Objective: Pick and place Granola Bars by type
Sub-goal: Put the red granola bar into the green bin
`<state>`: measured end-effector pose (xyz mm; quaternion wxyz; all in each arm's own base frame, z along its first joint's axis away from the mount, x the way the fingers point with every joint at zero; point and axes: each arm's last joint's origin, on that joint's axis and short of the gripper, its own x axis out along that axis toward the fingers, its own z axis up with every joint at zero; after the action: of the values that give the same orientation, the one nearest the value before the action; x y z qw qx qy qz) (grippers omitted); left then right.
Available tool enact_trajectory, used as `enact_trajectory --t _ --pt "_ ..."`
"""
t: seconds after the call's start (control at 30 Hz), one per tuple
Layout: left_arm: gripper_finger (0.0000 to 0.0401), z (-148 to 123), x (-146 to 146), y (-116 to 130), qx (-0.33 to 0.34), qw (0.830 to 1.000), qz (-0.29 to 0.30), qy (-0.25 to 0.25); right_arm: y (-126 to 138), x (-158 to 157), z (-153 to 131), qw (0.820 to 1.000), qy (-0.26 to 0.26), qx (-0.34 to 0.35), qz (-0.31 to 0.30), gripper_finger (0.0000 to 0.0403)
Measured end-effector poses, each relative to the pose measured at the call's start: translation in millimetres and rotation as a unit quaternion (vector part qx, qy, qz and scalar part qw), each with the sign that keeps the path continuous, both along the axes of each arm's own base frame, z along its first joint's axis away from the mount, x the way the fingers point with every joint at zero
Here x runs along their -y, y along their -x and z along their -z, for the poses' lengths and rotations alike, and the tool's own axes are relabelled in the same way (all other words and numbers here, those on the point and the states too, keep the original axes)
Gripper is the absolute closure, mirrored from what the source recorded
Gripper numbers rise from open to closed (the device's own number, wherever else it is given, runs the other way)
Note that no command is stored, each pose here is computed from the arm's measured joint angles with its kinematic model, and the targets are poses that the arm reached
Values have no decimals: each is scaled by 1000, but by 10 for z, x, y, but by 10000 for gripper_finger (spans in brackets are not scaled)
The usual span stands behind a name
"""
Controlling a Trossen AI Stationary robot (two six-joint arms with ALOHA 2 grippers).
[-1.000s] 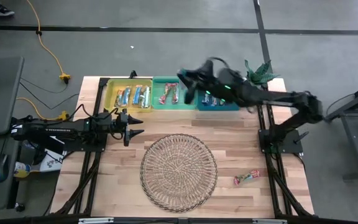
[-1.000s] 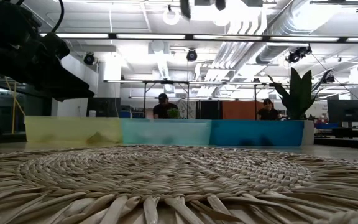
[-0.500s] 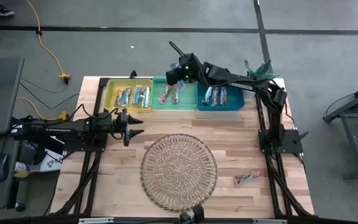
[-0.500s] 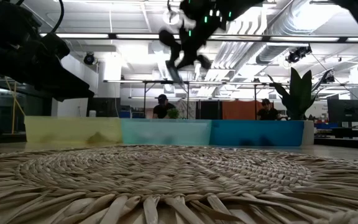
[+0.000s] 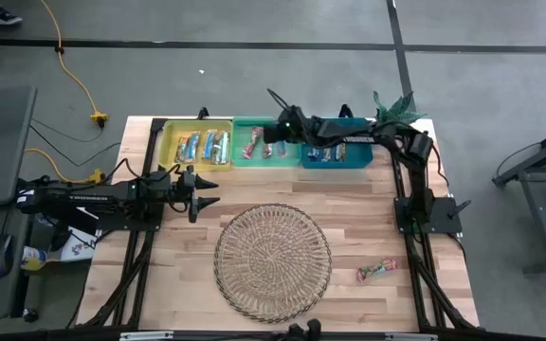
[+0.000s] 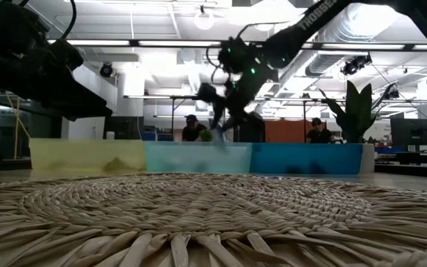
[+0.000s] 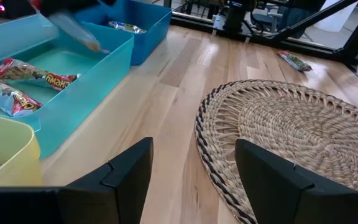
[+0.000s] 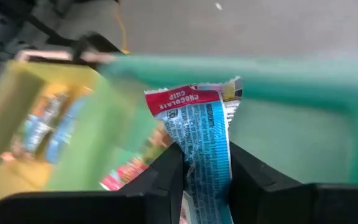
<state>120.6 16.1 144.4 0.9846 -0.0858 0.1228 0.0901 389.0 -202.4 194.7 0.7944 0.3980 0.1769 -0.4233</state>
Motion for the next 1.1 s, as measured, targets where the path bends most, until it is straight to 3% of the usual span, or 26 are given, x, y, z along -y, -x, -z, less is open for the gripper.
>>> enact_trajectory --t 0.17,0.4,0.87,1.0,1.1 --pt "176 0 0 0 0 1000 0 0 74 -46 172 999 -31 -8 12 320" --pt "176 0 0 0 0 1000 0 0 48 -45 149 1000 -9 4 -23 317" --pt "176 0 0 0 0 1000 0 0 6 -43 92 997 11 25 -66 215" --pt "176 0 0 0 0 1000 0 0 -11 -43 -3 993 47 36 -105 208" --pt "176 0 0 0 0 1000 0 0 -11 -49 -222 982 113 56 -140 208"
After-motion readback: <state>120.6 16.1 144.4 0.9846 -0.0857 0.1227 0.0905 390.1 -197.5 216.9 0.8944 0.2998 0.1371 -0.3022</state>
